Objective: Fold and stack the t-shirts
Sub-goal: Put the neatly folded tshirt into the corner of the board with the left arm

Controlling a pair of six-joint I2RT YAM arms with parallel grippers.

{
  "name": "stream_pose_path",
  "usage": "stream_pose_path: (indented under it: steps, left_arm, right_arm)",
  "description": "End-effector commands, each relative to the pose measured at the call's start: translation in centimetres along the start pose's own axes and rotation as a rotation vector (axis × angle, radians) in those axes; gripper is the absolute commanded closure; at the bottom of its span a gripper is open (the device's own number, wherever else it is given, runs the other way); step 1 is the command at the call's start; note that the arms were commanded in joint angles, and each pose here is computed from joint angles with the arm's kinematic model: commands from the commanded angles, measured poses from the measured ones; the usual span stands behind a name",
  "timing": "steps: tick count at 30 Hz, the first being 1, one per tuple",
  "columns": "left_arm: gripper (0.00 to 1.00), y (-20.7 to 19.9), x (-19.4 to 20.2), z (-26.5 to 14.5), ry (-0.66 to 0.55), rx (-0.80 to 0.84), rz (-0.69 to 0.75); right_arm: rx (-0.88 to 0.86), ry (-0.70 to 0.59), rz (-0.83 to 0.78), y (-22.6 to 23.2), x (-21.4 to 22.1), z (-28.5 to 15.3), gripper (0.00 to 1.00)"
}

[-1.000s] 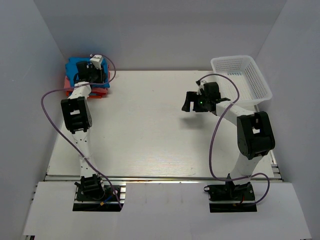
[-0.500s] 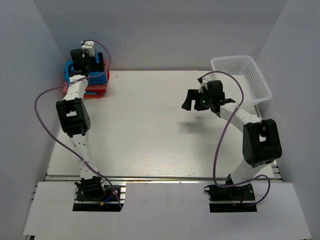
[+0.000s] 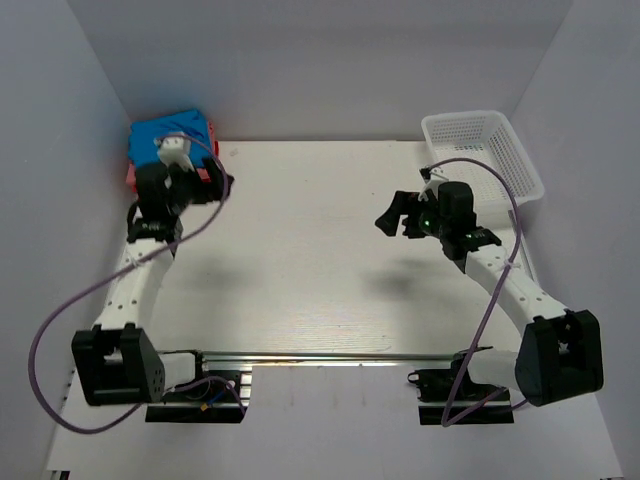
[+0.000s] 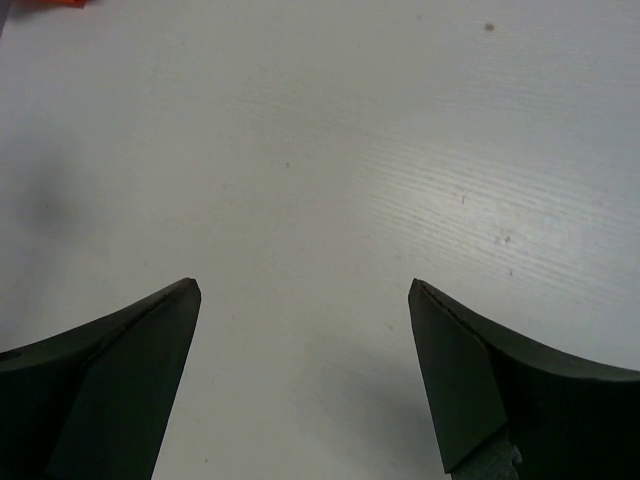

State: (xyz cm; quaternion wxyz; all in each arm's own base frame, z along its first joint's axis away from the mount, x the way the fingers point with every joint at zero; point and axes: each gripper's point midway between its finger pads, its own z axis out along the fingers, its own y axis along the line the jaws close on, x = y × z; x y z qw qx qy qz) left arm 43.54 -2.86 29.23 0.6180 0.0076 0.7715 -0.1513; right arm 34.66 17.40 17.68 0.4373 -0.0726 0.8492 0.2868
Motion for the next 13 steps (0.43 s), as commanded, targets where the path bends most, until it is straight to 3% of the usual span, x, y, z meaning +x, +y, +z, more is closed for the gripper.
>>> stream_pose_path:
  steps: [1, 5, 13]
  left_arm:
    - [0.00, -2.8, 6.2, -2.6, 0.061, 0.039, -0.124]
    - [0.00, -5.1, 9.7, -5.8, 0.113, 0.060, -0.145]
    - [0.00, -6.0, 10.0, -7.6, 0.128, 0.034, -0.096]
  right_arm:
    - [0.056, 0.015, 0.045, -0.6, 1.8, -1.8, 0.10]
    - [0.077, 0.020, 0.052, -1.4, 3.9, -2.6, 0.10]
    - [0.088, -0.022, 0.028, -1.7, 5.0, -4.0, 0.10]
